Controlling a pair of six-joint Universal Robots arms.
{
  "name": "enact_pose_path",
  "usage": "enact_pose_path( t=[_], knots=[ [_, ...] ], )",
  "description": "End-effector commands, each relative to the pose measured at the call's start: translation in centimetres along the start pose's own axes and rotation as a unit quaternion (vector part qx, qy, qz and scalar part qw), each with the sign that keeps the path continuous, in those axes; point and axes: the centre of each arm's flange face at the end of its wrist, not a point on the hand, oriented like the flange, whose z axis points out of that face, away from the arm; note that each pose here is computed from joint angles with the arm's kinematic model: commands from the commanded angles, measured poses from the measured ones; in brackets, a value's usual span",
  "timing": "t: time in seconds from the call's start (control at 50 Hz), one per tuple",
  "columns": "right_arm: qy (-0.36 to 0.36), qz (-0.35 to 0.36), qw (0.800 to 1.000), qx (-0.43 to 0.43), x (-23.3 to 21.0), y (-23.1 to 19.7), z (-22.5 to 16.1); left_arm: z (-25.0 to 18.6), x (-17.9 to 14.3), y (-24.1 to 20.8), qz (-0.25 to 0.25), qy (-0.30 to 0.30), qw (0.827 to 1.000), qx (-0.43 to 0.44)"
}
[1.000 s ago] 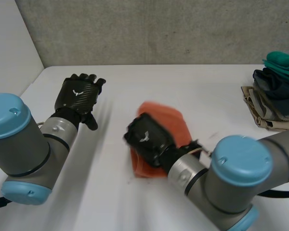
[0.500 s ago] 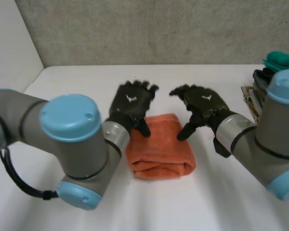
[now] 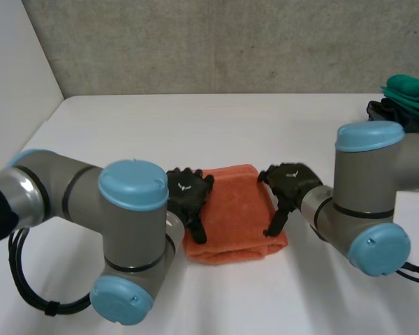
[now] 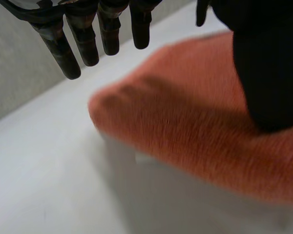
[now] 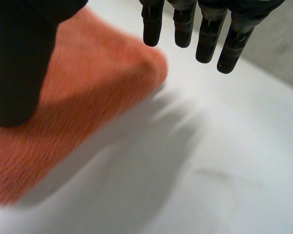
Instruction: Fold the laundry.
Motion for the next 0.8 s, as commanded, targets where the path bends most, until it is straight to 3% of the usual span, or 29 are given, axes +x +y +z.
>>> enact_pose_path(
  t=[0.02,0.14,0.26,0.42,0.56,0.8],
  knots=[
    [0.021,-0.001,0.997,0.078,0.4,-2.9,-2.7,-2.0,-3.0,-6.5,-0.02,0.001,0.995,0.096],
    [0.041,-0.019,0.993,0.11,0.6,-4.0,-5.3,-3.5,-4.8,-9.5,-0.022,0.032,0.989,0.145],
    [0.003,-0.077,0.991,0.109,-3.1,-1.6,-6.8,-5.8,-5.3,-11.3,-0.012,0.11,0.981,0.161],
    [-0.04,-0.104,0.983,0.144,-7.7,1.9,-7.0,-6.5,-5.4,-11.3,-0.013,0.175,0.973,0.152],
    [-0.054,-0.119,0.983,0.125,-9.3,4.6,-5.5,-6.7,-5.4,-11.5,-0.014,0.178,0.972,0.155],
    [-0.032,-0.146,0.978,0.142,-9.4,4.9,-3.0,-6.7,-5.3,-11.4,-0.015,0.178,0.972,0.154]
  ],
)
